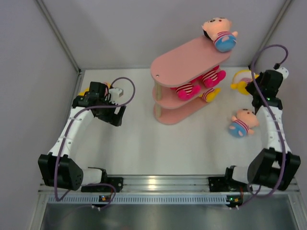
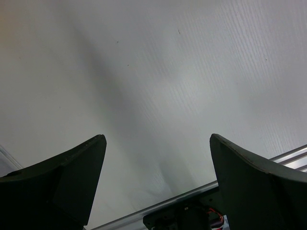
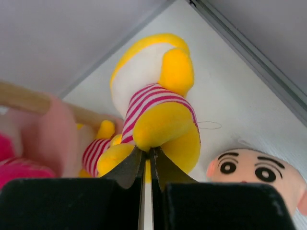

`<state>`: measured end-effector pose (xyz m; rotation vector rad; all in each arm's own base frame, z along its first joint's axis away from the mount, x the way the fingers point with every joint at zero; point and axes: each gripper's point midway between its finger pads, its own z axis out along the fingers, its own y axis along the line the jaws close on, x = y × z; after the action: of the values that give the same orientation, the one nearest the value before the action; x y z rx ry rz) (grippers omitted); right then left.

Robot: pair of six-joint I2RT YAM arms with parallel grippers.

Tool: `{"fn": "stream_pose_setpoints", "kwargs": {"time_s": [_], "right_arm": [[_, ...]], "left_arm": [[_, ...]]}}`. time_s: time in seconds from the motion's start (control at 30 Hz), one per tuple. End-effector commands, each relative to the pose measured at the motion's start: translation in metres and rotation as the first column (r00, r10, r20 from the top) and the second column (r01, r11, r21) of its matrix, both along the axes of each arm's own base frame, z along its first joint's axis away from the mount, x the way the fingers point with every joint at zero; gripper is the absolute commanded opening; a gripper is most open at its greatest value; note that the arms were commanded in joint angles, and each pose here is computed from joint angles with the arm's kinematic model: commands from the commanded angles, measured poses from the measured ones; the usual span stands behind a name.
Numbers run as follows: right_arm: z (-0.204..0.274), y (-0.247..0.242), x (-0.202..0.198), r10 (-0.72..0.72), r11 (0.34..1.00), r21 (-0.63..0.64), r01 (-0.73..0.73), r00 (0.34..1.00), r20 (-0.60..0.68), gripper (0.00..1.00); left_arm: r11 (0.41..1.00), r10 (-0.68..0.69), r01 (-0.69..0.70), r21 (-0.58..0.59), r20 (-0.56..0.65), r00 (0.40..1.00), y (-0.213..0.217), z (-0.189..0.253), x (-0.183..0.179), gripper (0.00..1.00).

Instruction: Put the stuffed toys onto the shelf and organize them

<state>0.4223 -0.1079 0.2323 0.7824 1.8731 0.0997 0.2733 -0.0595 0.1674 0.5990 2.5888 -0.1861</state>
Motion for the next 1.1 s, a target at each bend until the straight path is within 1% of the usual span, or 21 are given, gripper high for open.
{"fn": "stream_pose_setpoints", "kwargs": {"time_s": [0.0, 0.07, 0.1, 0.13, 0.2, 0.23, 0.4, 0.43, 0.47, 0.5, 0.53, 0.57, 0.6, 0.67, 0.7, 0.8, 0.83, 0.9, 0.93, 0.97, 1.07], "right_arm": [[0.005, 0.028, -0.053, -0.009, 0.999, -0.043, 0.008, 0.999, -0.034, 0.0], [-0.003, 0.038, -0.077, 0.002, 0.999, -0.043, -0.005, 0.998, -0.062, 0.0], [0.008, 0.043, -0.09, 0.005, 0.998, -0.061, -0.008, 0.999, -0.037, 0.0], [0.003, 0.048, -0.104, 0.01, 0.998, -0.063, -0.014, 0.997, -0.071, 0.0], [0.006, 0.057, -0.124, 0.029, 0.997, -0.075, -0.033, 0.998, -0.055, 0.0], [-0.001, 0.068, -0.134, 0.065, 0.995, -0.065, -0.071, 0.994, -0.085, 0.0], [-0.009, 0.107, -0.163, 0.233, 0.973, 0.011, -0.233, 0.969, -0.078, 0.0], [-0.011, 0.128, -0.164, 0.331, 0.943, 0.06, -0.328, 0.941, -0.064, 0.0], [-0.019, 0.139, -0.165, 0.38, 0.923, 0.087, -0.374, 0.923, -0.064, 0.0], [-0.012, 0.16, -0.161, 0.467, 0.878, 0.115, -0.465, 0.884, 0.004, 0.0], [-0.009, 0.168, -0.157, 0.497, 0.858, 0.119, -0.499, 0.866, 0.049, 0.0], [-0.017, 0.175, -0.156, 0.514, 0.845, 0.135, -0.517, 0.856, 0.065, 0.0], [-0.002, 0.192, -0.148, 0.548, 0.815, 0.122, -0.567, 0.822, 0.157, 0.0], [-0.006, 0.203, -0.143, 0.56, 0.798, 0.127, -0.589, 0.803, 0.206, 0.0], [0.006, 0.213, -0.136, 0.579, 0.779, 0.094, -0.62, 0.769, 0.271, 0.0], [0.002, 0.232, -0.127, 0.627, 0.735, 0.084, -0.673, 0.722, 0.292, 0.0], [0.009, 0.236, -0.12, 0.632, 0.727, 0.056, -0.684, 0.699, 0.334, 0.0], [0.001, 0.245, -0.112, 0.637, 0.717, 0.062, -0.694, 0.689, 0.346, 0.0], [0.009, 0.244, -0.105, 0.619, 0.728, 0.043, -0.684, 0.683, 0.388, 0.0], [-0.006, 0.244, -0.098, 0.607, 0.738, 0.067, -0.671, 0.704, 0.369, 0.0], [-0.017, 0.241, -0.081, 0.551, 0.776, 0.086, -0.625, 0.737, 0.392, 0.0]], "left_arm": [[0.999, -0.039, 0.041, -0.022, 0.058, 0.998, -0.005, 0.015, 0.0, 0.95], [0.998, -0.053, 0.054, -0.02, 0.073, 0.996, -0.005, 0.018, -0.002, 0.95], [0.998, -0.057, 0.059, -0.019, 0.079, 0.995, -0.005, 0.019, -0.003, 0.95], [0.998, -0.063, 0.065, -0.02, 0.089, 0.994, -0.005, 0.021, -0.004, 0.95], [0.997, -0.069, 0.071, -0.019, 0.098, 0.993, -0.005, 0.023, -0.006, 0.95], [0.997, -0.071, 0.073, -0.021, 0.107, 0.992, -0.005, 0.025, -0.008, 0.95], [0.996, -0.077, 0.081, -0.025, 0.13, 0.989, -0.005, 0.028, -0.013, 0.95], [0.997, -0.074, 0.078, -0.023, 0.128, 0.989, -0.004, 0.028, -0.015, 0.95], [0.997, -0.071, 0.075, -0.022, 0.132, 0.989, -0.003, 0.028, -0.015, 0.95], [0.997, -0.069, 0.072, -0.018, 0.129, 0.989, -0.003, 0.027, -0.016, 0.95], [0.998, -0.063, 0.064, -0.009, 0.133, 0.989, 0.0, 0.028, -0.016, 0.95], [0.998, -0.056, 0.057, -0.006, 0.134, 0.989, 0.0, 0.028, -0.016, 0.95], [0.999, -0.052, 0.052, -0.002, 0.132, 0.99, 0.001, 0.028, -0.015, 0.95], [0.999, -0.042, 0.042, 0.002, 0.139, 0.989, 0.003, 0.03, -0.015, 0.95], [0.999, -0.041, 0.042, 0.0, 0.137, 0.99, 0.002, 0.029, -0.014, 0.95], [0.999, -0.035, 0.035, 0.003, 0.148, 0.988, 0.003, 0.033, -0.014, 0.96], [0.999, -0.033, 0.033, 0.004, 0.145, 0.989, 0.004, 0.032, -0.013, 0.96], [1.0, -0.025, 0.025, 0.007, 0.138, 0.99, 0.004, 0.031, -0.011, 0.96], [1.0, -0.021, 0.021, 0.005, 0.131, 0.991, 0.004, 0.029, -0.011, 0.96], [1.0, -0.017, 0.016, 0.004, 0.126, 0.992, 0.004, 0.028, -0.01, 0.96], [1.0, -0.012, 0.011, 0.008, 0.115, 0.993, 0.004, 0.026, -0.008, 0.96]]}}
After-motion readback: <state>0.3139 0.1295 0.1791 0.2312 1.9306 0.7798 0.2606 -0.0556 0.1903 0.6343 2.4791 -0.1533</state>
